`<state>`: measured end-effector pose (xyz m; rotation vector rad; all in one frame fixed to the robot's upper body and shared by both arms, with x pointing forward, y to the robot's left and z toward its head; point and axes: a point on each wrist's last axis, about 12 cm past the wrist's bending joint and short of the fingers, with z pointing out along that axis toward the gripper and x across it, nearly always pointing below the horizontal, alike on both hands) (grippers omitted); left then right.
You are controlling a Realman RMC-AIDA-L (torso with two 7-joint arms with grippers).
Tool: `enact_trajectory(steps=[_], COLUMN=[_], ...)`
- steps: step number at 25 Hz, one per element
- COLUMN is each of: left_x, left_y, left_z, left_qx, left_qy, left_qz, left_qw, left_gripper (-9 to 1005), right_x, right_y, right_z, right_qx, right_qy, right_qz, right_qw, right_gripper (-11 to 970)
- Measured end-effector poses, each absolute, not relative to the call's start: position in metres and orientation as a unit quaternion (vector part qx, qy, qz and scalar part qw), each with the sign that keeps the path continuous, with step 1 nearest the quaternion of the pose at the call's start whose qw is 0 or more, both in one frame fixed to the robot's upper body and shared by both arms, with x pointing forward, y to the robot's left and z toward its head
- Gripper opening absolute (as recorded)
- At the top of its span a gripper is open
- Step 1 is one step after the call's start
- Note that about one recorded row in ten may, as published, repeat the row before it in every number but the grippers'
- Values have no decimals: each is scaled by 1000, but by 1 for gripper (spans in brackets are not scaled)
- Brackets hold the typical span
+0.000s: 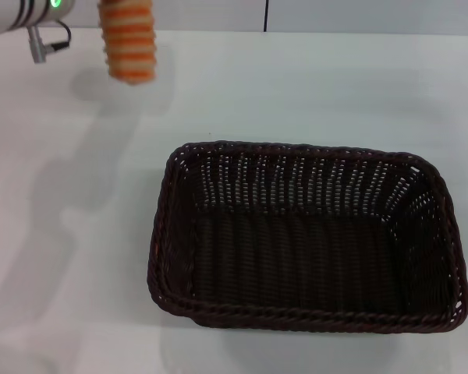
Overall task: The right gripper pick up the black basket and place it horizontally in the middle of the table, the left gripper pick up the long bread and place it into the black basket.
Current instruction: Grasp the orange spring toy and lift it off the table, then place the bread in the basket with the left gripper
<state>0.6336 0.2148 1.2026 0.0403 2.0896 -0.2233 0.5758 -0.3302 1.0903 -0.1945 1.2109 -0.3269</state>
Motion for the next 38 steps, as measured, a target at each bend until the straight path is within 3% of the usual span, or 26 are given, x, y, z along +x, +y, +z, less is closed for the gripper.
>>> enact_trajectory(steps=[7, 11, 26, 38], left_x=[619, 592, 513, 496], left_y=[228, 224, 131, 109], left_z=[1214, 1219, 1216, 1215], left_qx=[41, 51, 198, 215], left_qy=[785, 744, 702, 705], left_qz=[-97, -142, -262, -315], left_qw=[610, 651, 632, 599], left_gripper=[155, 150, 143, 135], right_x=[580, 580, 581, 580], right_y=[-331, -336, -345, -350], right_z=[1090, 1089, 1082, 1082], right_qx=[-71, -56, -43, -44], right_qy=[575, 582, 606, 604], right_qz=[-158, -164, -206, -212], right_qw=[799, 794, 767, 767], right_gripper=[586, 586, 586, 586])
